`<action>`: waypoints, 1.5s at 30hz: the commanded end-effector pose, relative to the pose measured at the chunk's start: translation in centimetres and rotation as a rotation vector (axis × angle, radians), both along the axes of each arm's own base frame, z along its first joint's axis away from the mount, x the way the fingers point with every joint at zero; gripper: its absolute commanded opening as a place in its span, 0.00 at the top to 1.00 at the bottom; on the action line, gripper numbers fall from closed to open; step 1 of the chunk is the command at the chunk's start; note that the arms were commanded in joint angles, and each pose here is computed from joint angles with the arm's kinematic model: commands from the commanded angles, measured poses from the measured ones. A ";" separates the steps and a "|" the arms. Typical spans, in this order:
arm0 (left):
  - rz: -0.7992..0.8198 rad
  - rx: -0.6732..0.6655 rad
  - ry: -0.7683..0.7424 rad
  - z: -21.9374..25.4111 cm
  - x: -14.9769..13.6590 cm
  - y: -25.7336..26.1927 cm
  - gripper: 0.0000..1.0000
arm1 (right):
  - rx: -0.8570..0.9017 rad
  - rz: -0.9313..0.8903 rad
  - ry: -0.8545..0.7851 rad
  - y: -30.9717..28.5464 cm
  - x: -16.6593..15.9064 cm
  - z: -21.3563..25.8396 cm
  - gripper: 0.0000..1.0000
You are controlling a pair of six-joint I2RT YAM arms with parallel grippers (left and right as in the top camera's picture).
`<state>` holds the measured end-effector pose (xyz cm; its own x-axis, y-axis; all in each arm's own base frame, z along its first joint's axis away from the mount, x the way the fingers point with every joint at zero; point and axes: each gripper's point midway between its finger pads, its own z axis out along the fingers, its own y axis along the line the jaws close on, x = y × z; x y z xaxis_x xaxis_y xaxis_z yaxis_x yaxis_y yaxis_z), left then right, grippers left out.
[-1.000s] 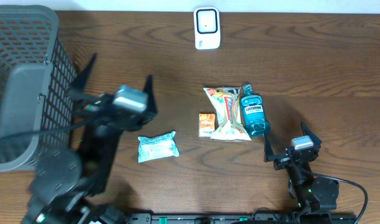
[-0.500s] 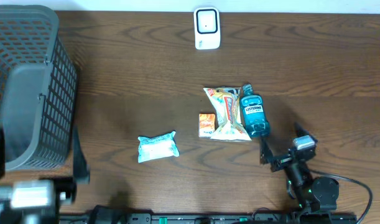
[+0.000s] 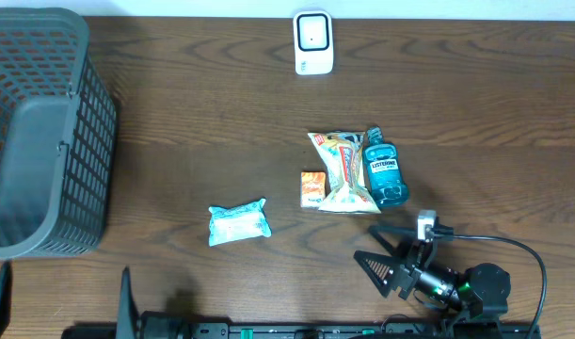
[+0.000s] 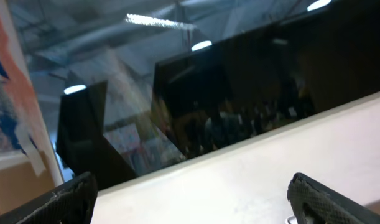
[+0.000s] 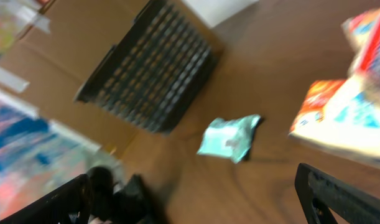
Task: Scan the item barcode
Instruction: 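Move the right gripper to the yellow wet-wipe pack and grasp it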
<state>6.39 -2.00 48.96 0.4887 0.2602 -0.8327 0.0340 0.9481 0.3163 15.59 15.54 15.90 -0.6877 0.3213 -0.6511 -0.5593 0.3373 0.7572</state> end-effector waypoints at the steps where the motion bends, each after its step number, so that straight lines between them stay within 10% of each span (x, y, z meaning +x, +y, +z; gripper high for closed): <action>1: -0.004 -0.005 -0.058 0.1 -2.2 0.1 0.02 | 0.047 0.074 0.056 0.6 -1.2 0.5 0.01; 18: 0.048 0.026 -0.157 1.3 -4.9 0.8 0.02 | 0.098 -0.184 0.088 -1.6 2.6 3.3 0.04; 33: 0.045 0.015 -0.095 -0.2 -3.1 0.7 0.02 | -0.513 -0.467 0.063 -6.7 10.3 11.7 0.05; 45: -0.083 -0.242 0.206 -8.3 5.4 -0.3 0.02 | -1.047 -0.504 0.168 0.2 15.1 9.7 0.03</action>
<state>9.83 -2.23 42.98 0.3958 0.1380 -0.9079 0.1052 0.9753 0.1941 28.48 17.09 26.52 -0.7686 -0.0367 -0.6387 -0.2586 0.9310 0.2577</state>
